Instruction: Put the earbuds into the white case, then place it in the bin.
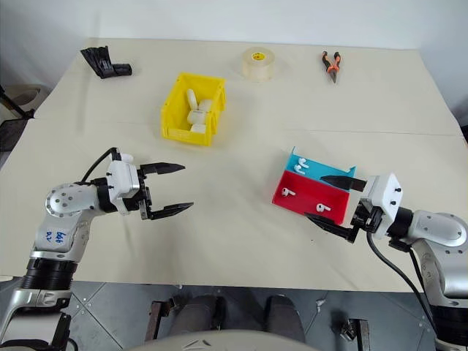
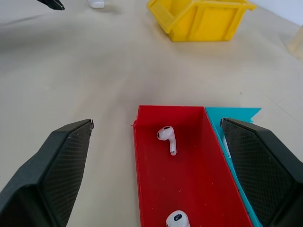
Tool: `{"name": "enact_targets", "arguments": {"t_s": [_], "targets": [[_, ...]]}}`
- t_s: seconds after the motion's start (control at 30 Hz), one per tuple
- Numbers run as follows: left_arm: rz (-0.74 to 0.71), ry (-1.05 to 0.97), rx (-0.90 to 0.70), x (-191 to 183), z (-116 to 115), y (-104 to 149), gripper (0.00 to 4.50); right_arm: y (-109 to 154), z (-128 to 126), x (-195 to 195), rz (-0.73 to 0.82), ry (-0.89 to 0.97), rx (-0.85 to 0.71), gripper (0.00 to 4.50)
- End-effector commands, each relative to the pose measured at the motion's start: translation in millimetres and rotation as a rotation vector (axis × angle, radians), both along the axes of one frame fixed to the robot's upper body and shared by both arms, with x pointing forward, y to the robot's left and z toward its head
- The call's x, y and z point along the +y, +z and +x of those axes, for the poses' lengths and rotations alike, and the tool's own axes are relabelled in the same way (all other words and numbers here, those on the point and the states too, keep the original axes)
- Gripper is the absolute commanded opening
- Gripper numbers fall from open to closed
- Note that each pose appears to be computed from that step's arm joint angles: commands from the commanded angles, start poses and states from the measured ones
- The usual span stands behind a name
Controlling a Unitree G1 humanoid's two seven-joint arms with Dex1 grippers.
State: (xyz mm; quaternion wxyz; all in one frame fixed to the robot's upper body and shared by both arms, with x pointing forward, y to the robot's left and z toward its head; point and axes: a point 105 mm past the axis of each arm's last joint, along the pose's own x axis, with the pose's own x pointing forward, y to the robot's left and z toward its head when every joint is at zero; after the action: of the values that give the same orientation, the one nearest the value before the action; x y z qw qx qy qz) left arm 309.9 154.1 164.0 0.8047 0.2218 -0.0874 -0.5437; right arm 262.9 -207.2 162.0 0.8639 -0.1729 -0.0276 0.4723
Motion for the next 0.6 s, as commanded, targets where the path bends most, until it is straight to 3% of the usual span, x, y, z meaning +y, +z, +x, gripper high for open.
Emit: {"name": "enact_targets", "arguments": {"t_s": [0.03,0.17,0.43,0.6], "targets": [[-0.046,0.073,-0.048,6,5,11,4.48,5,-2,0,0.001,0.025,-0.049,4.5],[-0.136,0.189,-0.017,17,7,14,4.48,6,-4,9,0.02,0.065,-0.066,4.5],[-0.267,0.729,0.025,83,-13,0,4.48,40,-6,63,0.245,0.214,-0.238,4.5],[-0.312,0.997,0.086,120,-27,-8,4.48,44,-5,68,0.258,0.231,-0.252,4.5]]}}
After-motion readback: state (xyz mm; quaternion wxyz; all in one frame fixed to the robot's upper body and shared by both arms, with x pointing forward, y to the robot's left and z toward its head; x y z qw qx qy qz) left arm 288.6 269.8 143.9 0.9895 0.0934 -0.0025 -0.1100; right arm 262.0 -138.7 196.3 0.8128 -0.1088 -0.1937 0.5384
